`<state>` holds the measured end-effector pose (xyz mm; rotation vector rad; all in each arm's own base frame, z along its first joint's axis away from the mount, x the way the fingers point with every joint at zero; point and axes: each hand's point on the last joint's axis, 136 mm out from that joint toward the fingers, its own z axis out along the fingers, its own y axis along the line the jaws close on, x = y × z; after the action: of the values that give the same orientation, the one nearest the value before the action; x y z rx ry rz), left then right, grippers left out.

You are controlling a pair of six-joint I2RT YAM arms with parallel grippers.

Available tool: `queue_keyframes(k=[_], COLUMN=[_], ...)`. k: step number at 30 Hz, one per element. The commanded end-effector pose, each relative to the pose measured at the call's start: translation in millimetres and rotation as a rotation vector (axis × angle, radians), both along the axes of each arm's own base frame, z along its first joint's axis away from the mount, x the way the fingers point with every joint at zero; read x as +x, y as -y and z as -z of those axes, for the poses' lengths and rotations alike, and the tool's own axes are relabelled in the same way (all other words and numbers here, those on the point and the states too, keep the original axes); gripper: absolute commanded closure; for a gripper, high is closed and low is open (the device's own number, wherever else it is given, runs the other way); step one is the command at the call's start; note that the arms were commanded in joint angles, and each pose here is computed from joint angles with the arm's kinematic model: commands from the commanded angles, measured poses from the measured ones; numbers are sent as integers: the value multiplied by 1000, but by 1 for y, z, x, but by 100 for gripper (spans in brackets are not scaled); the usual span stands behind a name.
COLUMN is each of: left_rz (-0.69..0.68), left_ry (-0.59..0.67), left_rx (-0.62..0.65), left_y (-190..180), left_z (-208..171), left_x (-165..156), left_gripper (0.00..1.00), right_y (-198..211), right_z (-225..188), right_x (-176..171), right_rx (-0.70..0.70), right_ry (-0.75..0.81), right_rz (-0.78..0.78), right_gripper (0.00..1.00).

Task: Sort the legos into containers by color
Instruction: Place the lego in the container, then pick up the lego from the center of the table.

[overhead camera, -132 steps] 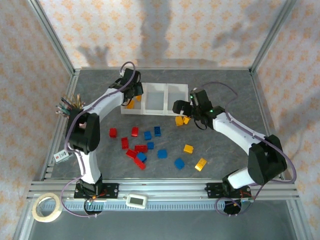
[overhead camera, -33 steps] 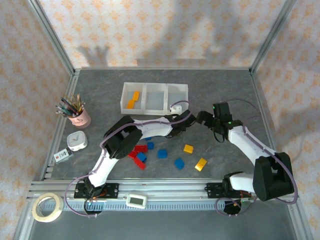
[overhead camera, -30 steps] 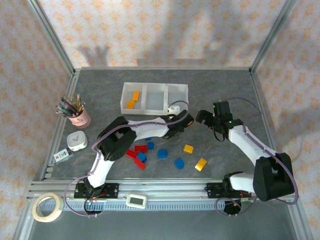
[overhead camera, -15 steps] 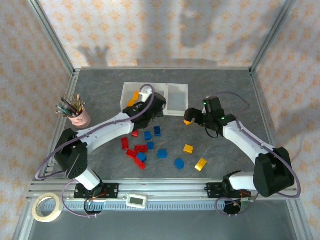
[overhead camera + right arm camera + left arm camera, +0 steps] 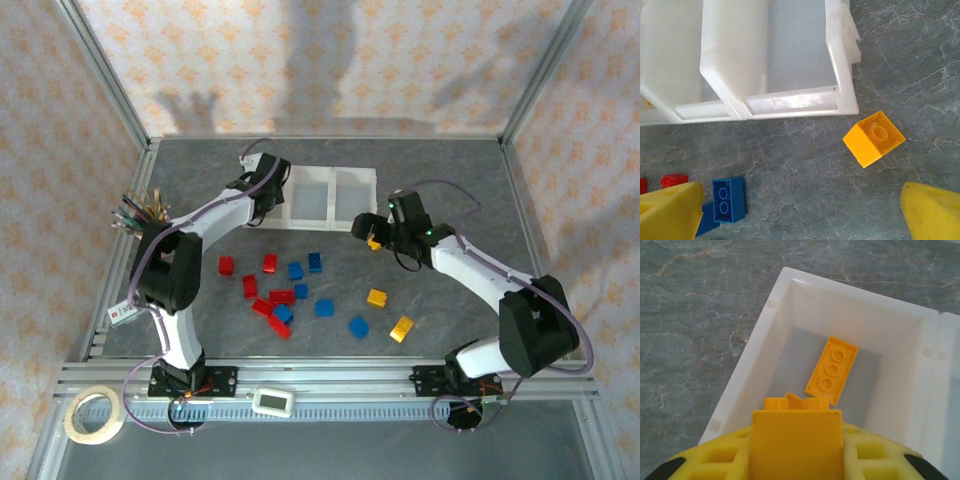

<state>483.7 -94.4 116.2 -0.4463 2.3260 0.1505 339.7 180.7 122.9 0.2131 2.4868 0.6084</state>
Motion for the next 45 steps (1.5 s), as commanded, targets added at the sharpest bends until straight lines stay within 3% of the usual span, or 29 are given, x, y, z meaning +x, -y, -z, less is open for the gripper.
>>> queue_keyframes(k=[1,7,15,22,28,35,45], left_rz=[54,47,81,162,259,424,611], left_ry=[16,-21,26,78,109,127,114], left_rx=[24,41,-27,-121,-166,-303,-391], left_y=[10,6,12,36,79,150,246], left_z=[-4,7,-26,-60,-75,-78,-66], left_x=[22,35,23,-9,-47,-88,-121], left_gripper=[62,43,36,34,33,34,33], right_y=[2,5,18,40,67,93,130], right_z=[-11,-14,-19,-21,-14,2,25], right_x=[13,16,19,16,5,-15,-22], right_rx=[-21,-44,-73,-39,-39,-77,-42], right_ry=[43,50,61,63,48,22,-34], right_rz=[31,41,74,143,202,252,356], right_gripper=[0,0,0,0,0,0,0])
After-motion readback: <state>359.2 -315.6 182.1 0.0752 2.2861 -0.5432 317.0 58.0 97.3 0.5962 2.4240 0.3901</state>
